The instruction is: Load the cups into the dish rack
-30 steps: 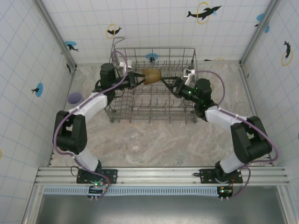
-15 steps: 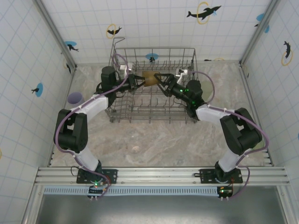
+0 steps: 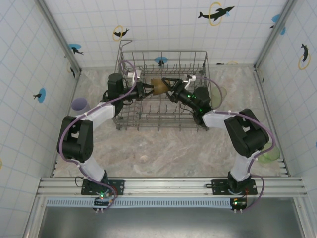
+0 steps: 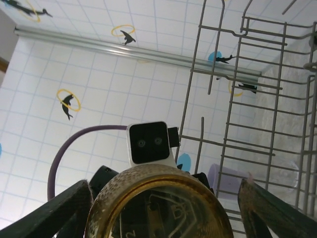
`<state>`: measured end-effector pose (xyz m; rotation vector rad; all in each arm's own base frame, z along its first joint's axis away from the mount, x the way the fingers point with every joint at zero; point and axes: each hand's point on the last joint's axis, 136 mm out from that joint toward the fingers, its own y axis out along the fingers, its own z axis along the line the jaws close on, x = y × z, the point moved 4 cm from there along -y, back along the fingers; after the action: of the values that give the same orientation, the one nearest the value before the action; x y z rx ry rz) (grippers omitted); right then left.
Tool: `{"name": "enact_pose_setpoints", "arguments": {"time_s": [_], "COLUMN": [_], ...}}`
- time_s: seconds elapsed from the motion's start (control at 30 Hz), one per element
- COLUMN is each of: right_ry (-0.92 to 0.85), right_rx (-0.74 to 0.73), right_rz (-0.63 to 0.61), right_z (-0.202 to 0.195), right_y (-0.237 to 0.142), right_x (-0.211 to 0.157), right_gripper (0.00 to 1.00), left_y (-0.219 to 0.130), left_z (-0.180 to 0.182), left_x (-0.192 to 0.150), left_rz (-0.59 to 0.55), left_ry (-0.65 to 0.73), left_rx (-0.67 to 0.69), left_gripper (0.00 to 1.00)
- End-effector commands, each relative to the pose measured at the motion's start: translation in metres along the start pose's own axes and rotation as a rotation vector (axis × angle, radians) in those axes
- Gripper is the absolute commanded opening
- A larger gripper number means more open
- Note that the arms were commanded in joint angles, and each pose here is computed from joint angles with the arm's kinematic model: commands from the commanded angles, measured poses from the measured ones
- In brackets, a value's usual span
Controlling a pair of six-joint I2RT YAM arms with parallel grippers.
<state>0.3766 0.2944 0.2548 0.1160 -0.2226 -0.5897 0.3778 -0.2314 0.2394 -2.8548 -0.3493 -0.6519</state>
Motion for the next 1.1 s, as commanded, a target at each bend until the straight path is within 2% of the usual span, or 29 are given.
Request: {"name": "enact_pose_setpoints", "arguments": {"time_s": [0.0, 0.23, 0.3, 0.37, 0.47, 0.63, 0.9, 1.07], "right_ry": [-0.035, -0.03, -0.026, -0.026, -0.022, -0.065, -0.097, -0.086], "right_rx": [0.125, 0.13, 0.127, 0.131, 0.121, 0.047, -0.02, -0.017], "right_rz": [-0.008, -0.003, -0.003, -0.003, -0.049, -0.056, -0.101, -0.102], "right_z": [0.033, 0.031, 0.029, 0.03, 0.028, 0.024, 0.017, 0.013], "right_y": [0.011, 0.009, 0.009, 0.009, 0.006, 0.007, 0.009, 0.02], "right_x": [0.002, -0.001, -0.001, -0.001, 0.004, 0.006, 0.018, 0.026], "right_gripper": [0.72, 0.56, 0.55, 0.54, 0.53, 0.52, 0.52, 0.51], "left_y": [-0.005, -0.003, -0.003, -0.002, -0.002, -0.006, -0.016, -0.022], "left_z": [-0.012, -0.007, -0.007, -0.005, -0.008, -0.016, -0.028, -0.025], "left_x": [0.003, 0.005, 0.006, 0.009, 0.013, 0.021, 0.031, 0.035], "left_rz": [-0.017, -0.021, -0.025, -0.032, -0.028, -0.047, -0.08, -0.085], "left_ry": [0.04, 0.022, 0.019, 0.008, 0.02, 0.06, 0.164, 0.207], "left_rx": [-0.032, -0.014, -0.01, 0.013, 0.026, 0.068, 0.172, 0.255], "left_gripper": [0.0, 0.01, 0.1, 0.13, 0.3, 0.51, 0.77, 0.85]}}
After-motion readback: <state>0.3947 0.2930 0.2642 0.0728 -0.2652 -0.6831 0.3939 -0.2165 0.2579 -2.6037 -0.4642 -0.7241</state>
